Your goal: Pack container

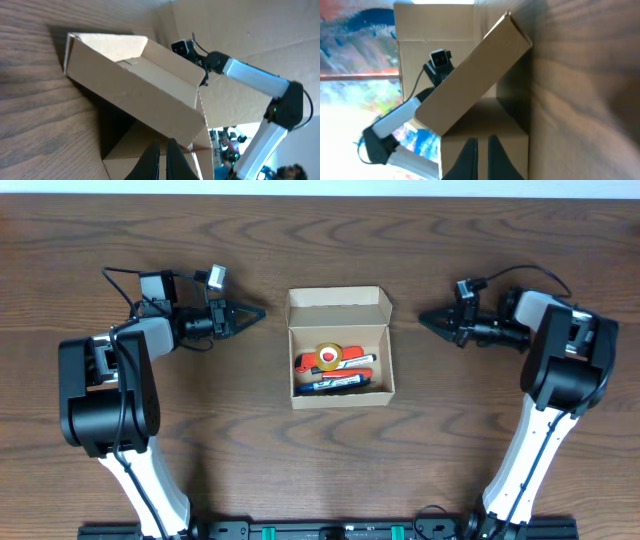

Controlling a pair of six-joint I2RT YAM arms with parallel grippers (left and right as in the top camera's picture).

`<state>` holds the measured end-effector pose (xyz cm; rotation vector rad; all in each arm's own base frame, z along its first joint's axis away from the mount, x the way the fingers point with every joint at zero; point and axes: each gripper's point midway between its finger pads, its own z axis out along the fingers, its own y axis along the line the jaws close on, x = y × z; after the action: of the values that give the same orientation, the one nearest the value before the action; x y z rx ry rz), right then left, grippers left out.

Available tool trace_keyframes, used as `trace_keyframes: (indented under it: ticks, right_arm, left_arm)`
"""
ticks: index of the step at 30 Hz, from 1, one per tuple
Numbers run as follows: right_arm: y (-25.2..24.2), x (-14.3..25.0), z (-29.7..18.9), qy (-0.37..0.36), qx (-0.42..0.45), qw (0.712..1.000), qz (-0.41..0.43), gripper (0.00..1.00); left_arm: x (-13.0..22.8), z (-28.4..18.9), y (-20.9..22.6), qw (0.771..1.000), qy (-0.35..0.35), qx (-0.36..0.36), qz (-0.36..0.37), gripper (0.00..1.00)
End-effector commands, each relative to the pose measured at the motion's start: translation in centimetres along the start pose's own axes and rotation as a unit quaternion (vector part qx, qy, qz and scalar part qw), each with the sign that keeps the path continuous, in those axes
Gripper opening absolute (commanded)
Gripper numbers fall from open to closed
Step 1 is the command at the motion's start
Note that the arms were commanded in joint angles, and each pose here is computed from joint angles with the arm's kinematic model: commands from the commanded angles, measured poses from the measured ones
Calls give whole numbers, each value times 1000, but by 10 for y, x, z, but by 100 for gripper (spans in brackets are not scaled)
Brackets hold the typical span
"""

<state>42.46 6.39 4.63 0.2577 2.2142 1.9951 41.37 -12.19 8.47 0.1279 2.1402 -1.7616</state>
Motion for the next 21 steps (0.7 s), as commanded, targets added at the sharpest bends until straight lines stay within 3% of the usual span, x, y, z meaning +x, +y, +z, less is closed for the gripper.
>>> trace_keyframes:
  ticks: [1, 12, 21]
  right_arm:
    - [2, 1, 19, 17, -14, 999, 47, 1]
    - [3, -6, 45, 39, -12, 998, 39, 1]
    - [2, -7, 45, 39, -8, 998, 41, 1]
  left_arm:
    - [-2, 0, 11, 998, -6, -17, -60, 6]
    - [-2, 1, 18, 997, -10, -31, -73, 6]
    - [20, 17, 46, 992, 14, -10, -126, 6]
